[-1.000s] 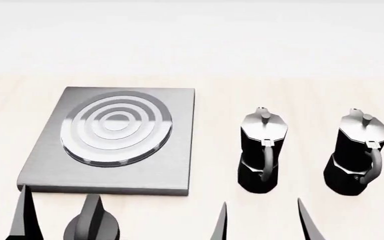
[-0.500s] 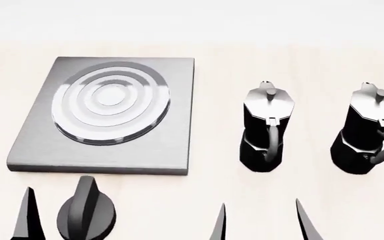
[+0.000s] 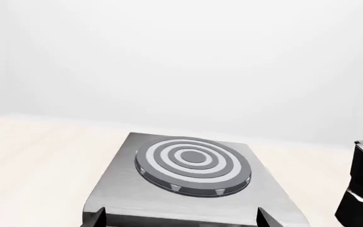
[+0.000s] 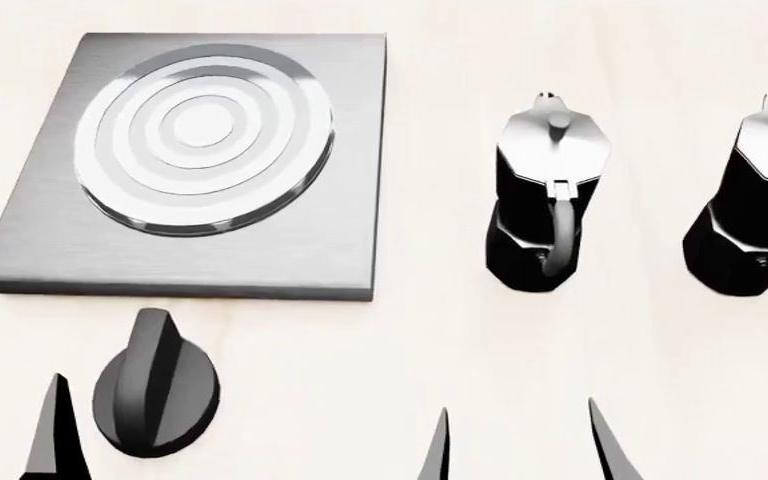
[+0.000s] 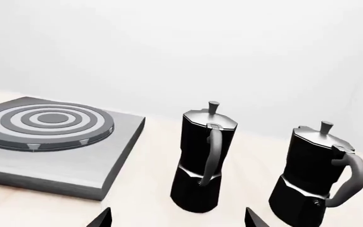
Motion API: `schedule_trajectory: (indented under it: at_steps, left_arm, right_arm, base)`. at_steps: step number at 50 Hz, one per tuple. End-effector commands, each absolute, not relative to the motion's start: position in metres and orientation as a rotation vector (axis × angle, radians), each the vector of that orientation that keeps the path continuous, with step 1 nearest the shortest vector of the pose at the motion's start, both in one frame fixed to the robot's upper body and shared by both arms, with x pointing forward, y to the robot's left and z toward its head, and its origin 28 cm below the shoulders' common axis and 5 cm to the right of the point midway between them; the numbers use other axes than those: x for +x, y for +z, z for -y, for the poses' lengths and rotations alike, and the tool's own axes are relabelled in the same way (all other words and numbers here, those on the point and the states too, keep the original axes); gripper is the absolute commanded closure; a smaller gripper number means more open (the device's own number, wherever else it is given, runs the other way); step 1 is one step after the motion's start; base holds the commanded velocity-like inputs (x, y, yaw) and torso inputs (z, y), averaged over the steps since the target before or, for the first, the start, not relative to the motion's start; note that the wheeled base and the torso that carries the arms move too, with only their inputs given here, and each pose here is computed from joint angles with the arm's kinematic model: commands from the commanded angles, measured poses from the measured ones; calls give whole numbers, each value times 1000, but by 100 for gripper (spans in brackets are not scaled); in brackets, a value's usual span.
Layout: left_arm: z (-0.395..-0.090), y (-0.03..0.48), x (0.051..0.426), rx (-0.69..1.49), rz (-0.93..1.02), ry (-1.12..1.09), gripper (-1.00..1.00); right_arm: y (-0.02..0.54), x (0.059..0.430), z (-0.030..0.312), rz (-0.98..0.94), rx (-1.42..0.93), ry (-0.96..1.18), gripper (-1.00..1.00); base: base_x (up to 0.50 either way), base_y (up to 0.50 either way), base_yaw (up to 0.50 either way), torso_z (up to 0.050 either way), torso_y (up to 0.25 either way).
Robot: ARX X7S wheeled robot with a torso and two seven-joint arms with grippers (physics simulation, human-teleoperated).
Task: Turn off the stove.
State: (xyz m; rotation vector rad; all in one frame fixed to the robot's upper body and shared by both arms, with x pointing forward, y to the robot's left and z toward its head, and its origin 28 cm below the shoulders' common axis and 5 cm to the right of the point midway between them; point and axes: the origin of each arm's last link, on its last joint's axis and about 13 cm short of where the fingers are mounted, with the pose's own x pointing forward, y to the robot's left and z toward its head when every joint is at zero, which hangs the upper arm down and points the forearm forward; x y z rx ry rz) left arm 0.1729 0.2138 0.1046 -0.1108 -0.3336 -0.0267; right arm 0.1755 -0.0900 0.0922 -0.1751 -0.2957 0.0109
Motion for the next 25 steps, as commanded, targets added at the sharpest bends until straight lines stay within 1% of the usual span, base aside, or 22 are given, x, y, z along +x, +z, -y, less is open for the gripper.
schedule_trajectory:
  at_steps: [1,10,17,25]
  left_arm:
    - [-216,106,175,-118,336,-26,-100]
    - [-215,105,173,-117,333,-33,-100]
    - [-214,109,174,-135,327,-21,-100]
    - [-210,123,173,-175,359,-18,-100]
  right_arm:
    - [94,176,91,307,-173,6,-100]
    - [94,177,91,306,-174,11,-100]
    - [93,177,91,304,-174,13,-100]
    - [92,177,90,300,-175,15,-100]
  base:
    - [0,0,0,0,-137]
    - [0,0,0,0,-126]
    - [0,0,0,0,-4]
    - [0,0,0,0,0]
